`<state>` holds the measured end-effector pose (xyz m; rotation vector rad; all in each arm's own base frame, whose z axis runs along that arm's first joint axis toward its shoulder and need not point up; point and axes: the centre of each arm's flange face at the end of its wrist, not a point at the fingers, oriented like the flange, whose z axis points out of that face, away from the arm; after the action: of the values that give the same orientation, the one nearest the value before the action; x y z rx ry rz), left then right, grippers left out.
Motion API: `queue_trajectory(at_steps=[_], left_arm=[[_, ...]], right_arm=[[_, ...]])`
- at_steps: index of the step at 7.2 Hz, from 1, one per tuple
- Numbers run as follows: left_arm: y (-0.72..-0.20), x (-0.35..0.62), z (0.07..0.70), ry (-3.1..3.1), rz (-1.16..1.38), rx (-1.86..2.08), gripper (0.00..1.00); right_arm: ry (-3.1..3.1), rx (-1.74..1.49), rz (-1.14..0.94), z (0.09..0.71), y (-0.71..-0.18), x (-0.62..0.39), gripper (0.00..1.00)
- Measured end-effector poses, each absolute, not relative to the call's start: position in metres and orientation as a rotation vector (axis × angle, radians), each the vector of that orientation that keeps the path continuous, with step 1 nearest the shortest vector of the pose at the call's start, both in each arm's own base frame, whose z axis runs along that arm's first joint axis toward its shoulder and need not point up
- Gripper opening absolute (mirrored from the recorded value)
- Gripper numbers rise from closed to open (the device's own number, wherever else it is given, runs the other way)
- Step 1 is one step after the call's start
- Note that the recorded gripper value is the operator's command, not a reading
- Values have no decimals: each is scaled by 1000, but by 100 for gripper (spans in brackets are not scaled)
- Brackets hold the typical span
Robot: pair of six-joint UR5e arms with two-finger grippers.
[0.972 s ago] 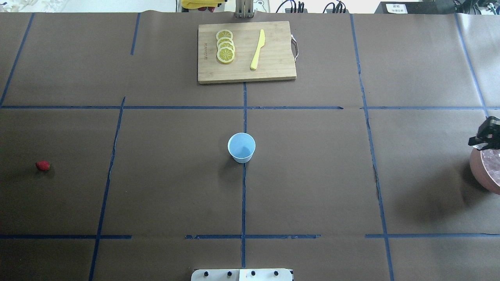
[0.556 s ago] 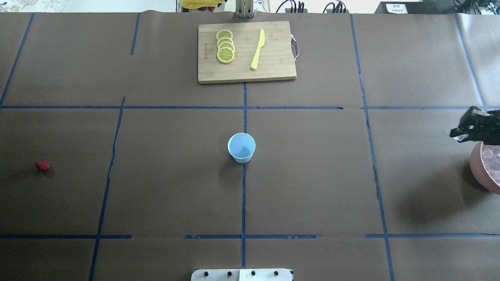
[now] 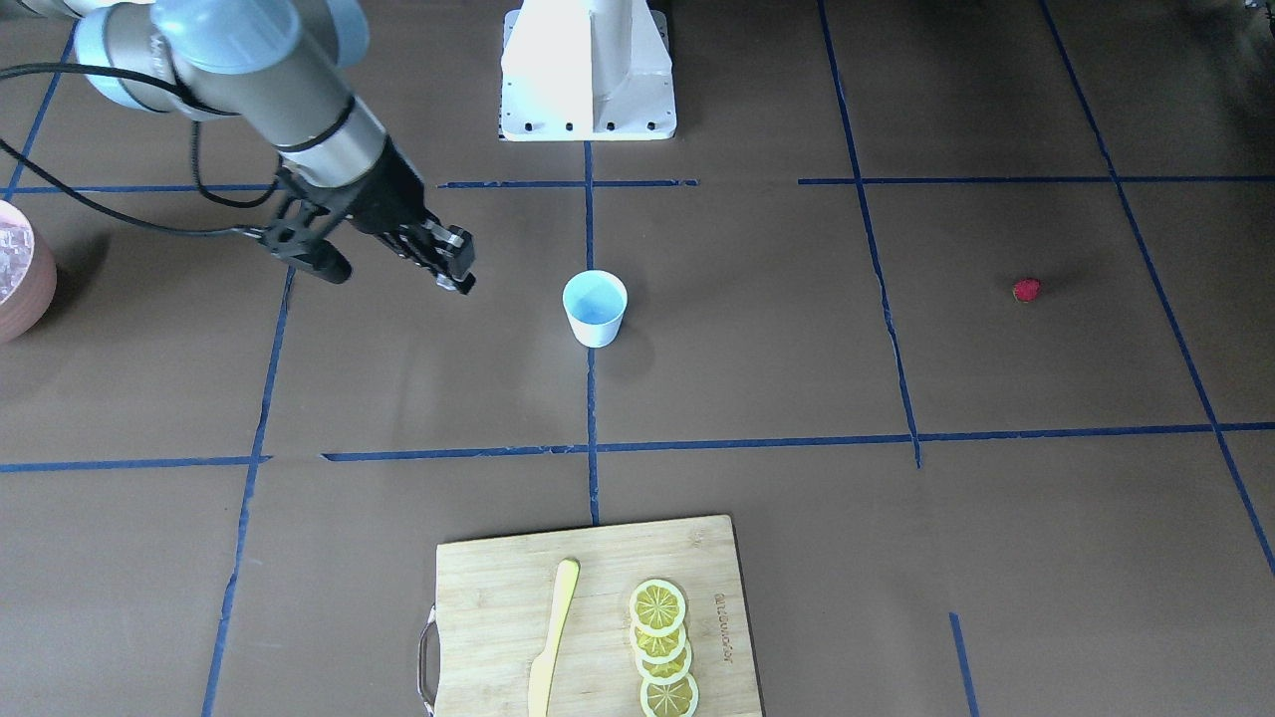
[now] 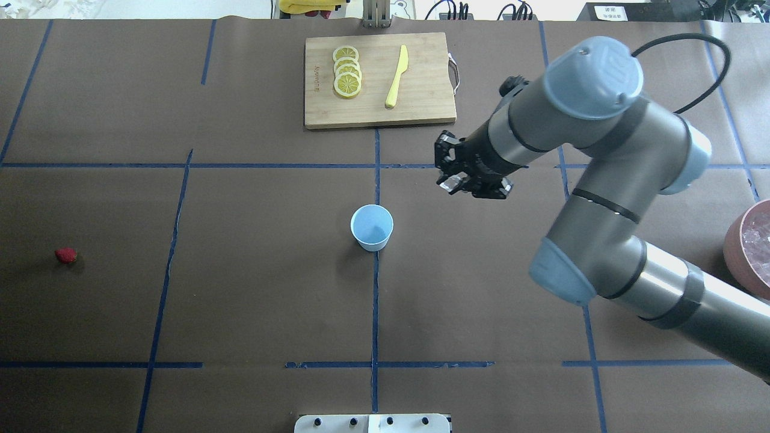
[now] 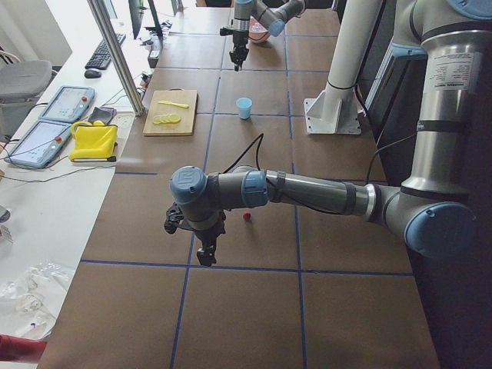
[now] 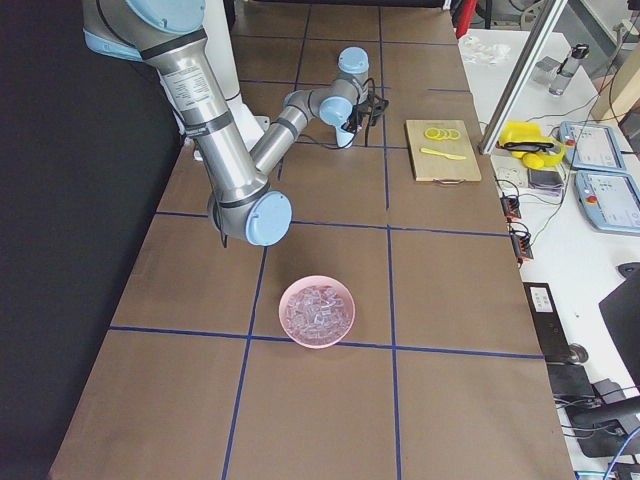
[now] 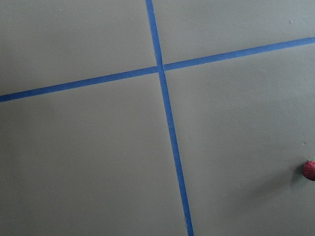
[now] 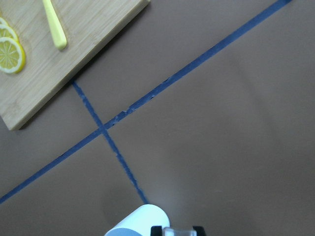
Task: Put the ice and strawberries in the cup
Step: 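Carry the ice cube with the right gripper over the blue cup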
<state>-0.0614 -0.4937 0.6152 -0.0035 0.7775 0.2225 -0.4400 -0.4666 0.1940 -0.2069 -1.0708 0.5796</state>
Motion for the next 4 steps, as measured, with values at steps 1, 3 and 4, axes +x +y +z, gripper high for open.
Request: queue_trajectory(at_steps=[1, 3, 4], left_arm=[[-492, -61, 617, 777, 225, 3, 100], [-491, -61, 617, 776, 227, 10, 100], [-491, -61, 617, 776, 227, 11, 100]], right_arm=[[-1061, -209, 596, 176, -467, -475, 19], [-1043, -198, 603, 166, -453, -516, 48], [-1035, -200, 606, 167, -445, -529, 49]])
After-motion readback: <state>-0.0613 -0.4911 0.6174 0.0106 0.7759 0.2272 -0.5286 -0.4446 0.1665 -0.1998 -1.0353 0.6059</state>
